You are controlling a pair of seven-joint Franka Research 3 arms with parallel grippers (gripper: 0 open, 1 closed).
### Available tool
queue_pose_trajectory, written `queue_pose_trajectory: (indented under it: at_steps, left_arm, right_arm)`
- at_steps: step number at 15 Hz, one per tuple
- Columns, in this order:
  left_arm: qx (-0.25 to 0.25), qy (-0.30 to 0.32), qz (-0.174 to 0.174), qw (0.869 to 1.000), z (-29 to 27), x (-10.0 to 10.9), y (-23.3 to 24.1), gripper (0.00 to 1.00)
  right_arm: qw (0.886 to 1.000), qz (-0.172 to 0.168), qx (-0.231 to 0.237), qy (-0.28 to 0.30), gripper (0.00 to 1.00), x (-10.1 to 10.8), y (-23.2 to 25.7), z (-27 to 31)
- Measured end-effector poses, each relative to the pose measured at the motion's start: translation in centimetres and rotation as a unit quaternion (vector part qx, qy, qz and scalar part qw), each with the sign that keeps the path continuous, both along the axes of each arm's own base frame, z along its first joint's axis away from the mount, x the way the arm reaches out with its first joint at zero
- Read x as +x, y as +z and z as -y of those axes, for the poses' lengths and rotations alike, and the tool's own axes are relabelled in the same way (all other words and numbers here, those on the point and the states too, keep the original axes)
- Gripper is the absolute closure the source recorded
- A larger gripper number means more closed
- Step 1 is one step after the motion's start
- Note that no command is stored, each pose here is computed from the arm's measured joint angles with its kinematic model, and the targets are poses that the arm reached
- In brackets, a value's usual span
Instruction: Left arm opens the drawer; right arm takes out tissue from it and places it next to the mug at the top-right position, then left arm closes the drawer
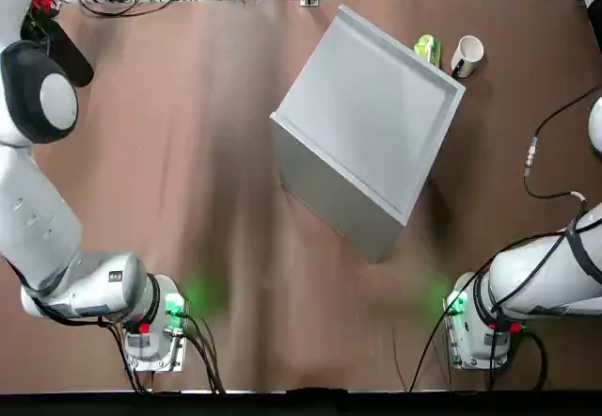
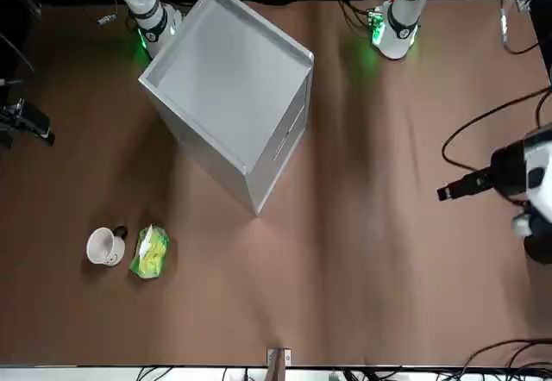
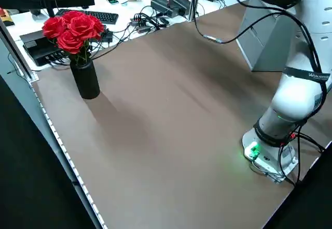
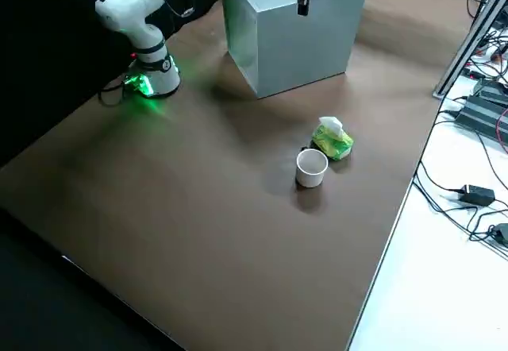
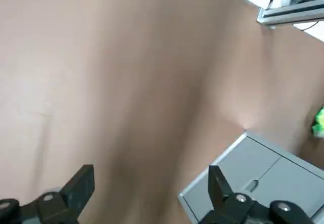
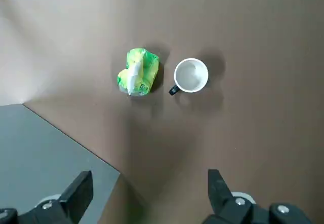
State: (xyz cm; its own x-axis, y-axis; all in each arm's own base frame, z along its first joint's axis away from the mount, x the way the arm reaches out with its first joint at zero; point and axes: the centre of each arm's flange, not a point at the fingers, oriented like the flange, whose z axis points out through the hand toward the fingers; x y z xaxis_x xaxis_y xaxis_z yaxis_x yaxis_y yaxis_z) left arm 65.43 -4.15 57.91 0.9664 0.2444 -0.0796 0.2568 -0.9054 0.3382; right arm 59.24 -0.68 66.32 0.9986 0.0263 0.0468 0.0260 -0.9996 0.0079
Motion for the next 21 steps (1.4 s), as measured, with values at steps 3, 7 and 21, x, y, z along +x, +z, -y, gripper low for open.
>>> queue_pose_trajectory:
  at_steps: [3, 7, 21]
  left_arm:
    - [0.035, -0.003, 0.042, 0.999, -0.2, -2.0, 4.9, 0.01]
    - [0.136, -0.023, 0.084, 0.987, 0.7, -4.7, 9.4, 0.01]
    - [0.175, -0.114, 0.086, 0.974, 3.3, -10.1, 7.3, 0.0]
  right_arm:
    - [1.0, 0.0, 0.0, 0.0, 0.0, 0.0, 0.0, 0.0]
    - [1.0, 0.0, 0.0, 0.001, 0.0, 0.0, 0.0, -0.2]
    - [1.0, 0.002, 0.0, 0.002, 0.0, 0.0, 0.0, -0.3]
